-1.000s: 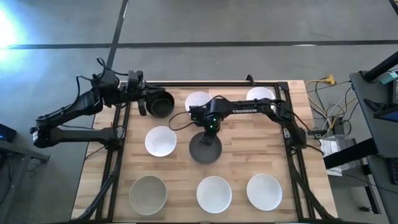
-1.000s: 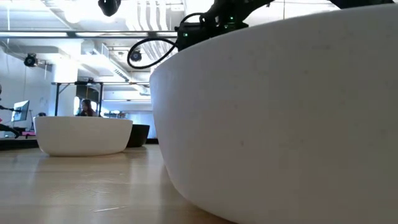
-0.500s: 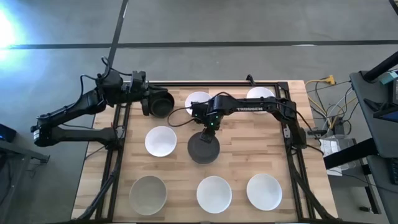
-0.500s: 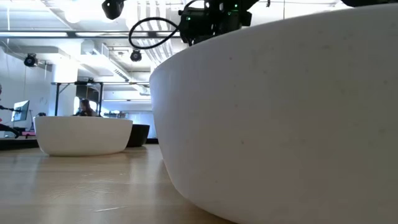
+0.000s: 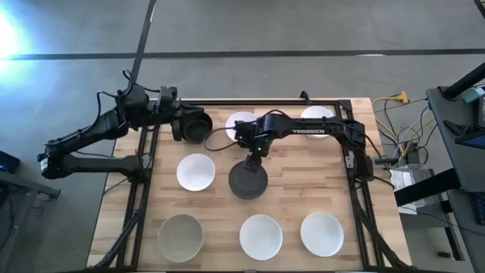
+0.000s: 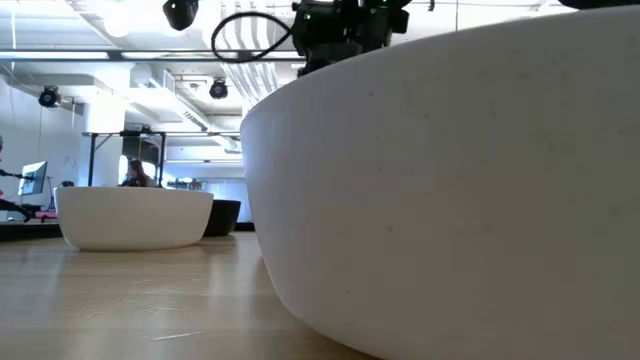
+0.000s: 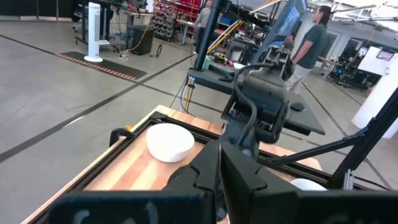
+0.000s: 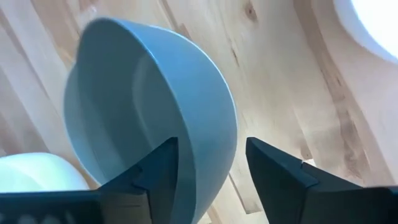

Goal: Nest bowls inside each other
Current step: Stack the dark grey bowl on top of the gray bowl

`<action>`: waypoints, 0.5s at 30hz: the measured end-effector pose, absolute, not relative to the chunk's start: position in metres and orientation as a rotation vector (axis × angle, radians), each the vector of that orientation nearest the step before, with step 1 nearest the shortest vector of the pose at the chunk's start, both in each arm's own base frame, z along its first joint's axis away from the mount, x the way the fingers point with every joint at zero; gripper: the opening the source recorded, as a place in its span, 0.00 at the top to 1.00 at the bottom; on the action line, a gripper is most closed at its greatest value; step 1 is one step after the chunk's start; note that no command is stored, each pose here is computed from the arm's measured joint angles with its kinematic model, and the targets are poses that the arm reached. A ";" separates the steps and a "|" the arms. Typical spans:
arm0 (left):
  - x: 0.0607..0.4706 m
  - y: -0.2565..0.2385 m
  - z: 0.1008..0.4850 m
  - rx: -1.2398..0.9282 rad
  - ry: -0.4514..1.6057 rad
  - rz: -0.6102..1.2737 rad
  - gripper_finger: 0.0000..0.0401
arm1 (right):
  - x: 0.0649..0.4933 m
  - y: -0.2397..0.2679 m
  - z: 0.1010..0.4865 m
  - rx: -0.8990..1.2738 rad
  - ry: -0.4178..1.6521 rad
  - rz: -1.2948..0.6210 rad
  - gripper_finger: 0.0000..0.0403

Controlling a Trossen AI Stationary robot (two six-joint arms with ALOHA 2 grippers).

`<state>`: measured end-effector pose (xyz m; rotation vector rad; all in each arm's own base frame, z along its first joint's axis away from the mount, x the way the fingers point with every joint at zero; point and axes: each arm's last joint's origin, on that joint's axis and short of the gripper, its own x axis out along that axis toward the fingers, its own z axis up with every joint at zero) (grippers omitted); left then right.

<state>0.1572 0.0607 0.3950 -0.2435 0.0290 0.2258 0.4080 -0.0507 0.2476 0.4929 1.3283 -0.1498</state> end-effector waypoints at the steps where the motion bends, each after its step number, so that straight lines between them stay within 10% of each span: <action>1: 0.157 0.061 0.395 -0.244 0.029 0.226 1.00 | 0.408 -0.051 0.250 0.491 1.316 -0.149 0.54; 9: 0.159 0.061 0.394 -0.247 0.037 0.226 1.00 | 0.407 -0.053 0.277 0.479 1.155 -0.144 0.56; 15: 0.159 0.062 0.394 -0.247 0.037 0.226 1.00 | 0.406 -0.056 0.280 0.448 1.143 -0.134 0.76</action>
